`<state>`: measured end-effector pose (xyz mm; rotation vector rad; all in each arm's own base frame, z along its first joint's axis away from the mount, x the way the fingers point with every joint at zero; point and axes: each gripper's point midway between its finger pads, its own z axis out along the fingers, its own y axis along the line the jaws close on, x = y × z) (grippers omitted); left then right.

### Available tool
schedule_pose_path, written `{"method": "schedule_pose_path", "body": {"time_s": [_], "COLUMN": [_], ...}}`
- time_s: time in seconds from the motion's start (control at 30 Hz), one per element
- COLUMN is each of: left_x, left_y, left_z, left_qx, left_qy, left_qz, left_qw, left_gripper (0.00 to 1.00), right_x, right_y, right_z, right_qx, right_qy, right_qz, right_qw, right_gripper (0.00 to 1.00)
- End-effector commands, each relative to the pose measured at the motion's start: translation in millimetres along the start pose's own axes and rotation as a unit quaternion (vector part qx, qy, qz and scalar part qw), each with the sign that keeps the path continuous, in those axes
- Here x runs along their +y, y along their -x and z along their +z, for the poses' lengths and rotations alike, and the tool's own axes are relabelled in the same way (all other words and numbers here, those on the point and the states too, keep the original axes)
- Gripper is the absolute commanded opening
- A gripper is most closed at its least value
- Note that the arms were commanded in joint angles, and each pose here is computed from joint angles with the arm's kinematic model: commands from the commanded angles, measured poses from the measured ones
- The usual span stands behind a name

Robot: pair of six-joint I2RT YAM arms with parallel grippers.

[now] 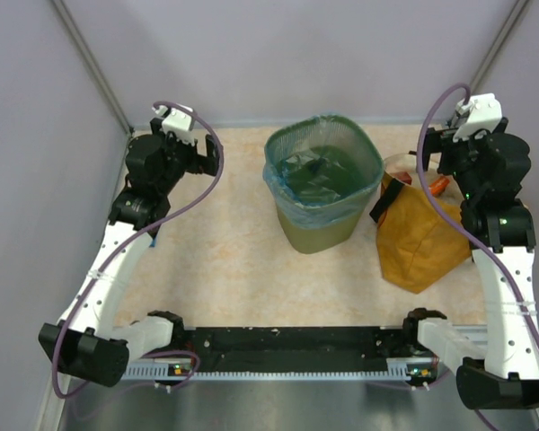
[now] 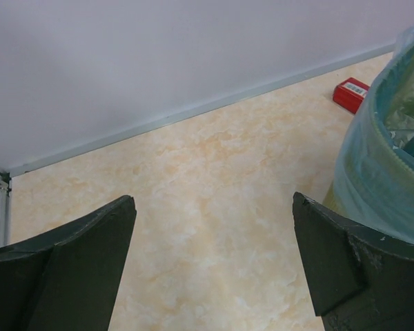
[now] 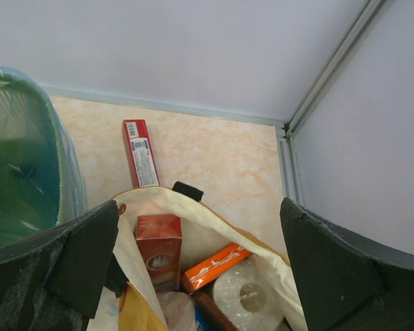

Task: Put the trash bags into the trash bin
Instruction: Reset both arms

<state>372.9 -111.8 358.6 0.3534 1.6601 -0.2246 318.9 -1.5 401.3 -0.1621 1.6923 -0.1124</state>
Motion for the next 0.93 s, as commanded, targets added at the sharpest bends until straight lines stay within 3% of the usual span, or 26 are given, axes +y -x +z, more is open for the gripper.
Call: {"method": "schedule_pose_path", "body": {"time_s": [0.0,0.9], "left_x": [9.8,-0.6], "left_y": [29.8,22.9], "left_z": [-6.5,1.1], "left_qx": [-0.063,-0.062], "left_qy": [0.022,-0.006], "left_qz": [-0.004,-0.019], "left_qw": [0.998,0.998], "left_gripper": [0.99,0.99], "right_x": [-10.3,-8.7], "right_y": [11.3,0.0], "right_z": [-3.2,6.6], "right_qx": [-0.024,-0.018], "right_qy": [-0.028,-0.027], "right_qz": [0.006,0.003], "right_qw": [0.999,0.999], "right_gripper": [0.99,0.99]}}
